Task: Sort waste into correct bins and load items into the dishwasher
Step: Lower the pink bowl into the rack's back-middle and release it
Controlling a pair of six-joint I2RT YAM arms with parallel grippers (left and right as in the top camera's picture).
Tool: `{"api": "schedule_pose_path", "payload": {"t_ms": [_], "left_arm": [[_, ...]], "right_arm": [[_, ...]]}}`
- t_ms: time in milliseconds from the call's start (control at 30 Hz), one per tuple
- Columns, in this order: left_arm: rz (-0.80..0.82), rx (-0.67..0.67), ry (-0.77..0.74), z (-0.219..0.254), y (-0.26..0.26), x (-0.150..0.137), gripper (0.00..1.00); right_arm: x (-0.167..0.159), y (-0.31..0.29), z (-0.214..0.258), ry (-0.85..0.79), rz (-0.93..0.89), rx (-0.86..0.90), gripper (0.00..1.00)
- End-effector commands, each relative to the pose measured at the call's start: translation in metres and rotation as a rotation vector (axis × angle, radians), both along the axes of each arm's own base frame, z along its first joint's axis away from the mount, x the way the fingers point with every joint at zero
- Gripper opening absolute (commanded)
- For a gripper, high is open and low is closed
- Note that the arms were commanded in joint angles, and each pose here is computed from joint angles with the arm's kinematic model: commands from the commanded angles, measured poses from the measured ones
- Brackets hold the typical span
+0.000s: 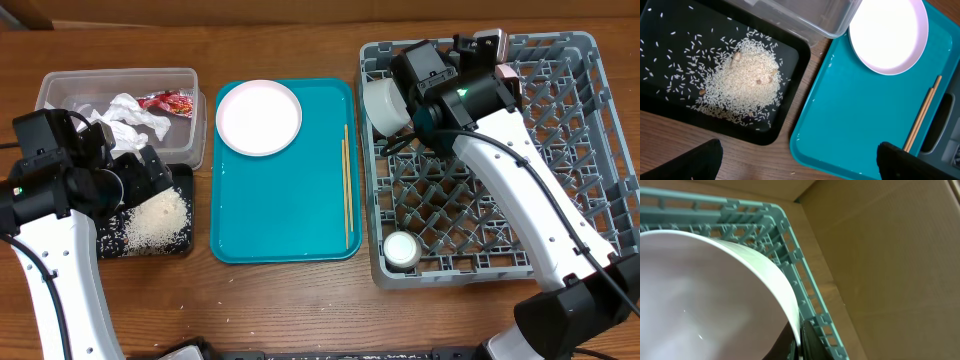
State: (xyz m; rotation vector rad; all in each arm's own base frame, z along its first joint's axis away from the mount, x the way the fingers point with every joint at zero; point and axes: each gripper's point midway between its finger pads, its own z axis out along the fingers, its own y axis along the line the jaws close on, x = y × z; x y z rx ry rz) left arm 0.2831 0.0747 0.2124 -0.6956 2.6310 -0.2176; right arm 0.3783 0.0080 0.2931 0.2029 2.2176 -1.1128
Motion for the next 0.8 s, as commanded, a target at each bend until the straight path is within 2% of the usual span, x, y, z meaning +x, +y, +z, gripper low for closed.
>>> {"api": "schedule_pose_path", "payload": {"t_ms": [0,367,600,767], "left_arm": [[-0.009,0.005,-0.020,0.005,0.000,0.001,1.00],[-0.009,0.005,-0.021,0.005,0.000,0.001,1.00],[-0.009,0.005,-0.021,0.005,0.000,0.001,1.00],[-0.009,0.005,-0.021,0.005,0.000,0.001,1.00]], "right_arm": [[0.005,0.003,0.003,0.000,0.024,0.015,0.04],[0.010,0.009,-0.002,0.000,0.045,0.057,0.04],[0.018,0.017,-0.024,0.109,0.092,0.038,0.04],[0.022,0.020,-0.033,0.130,0.094,0.034,0.04]]}}
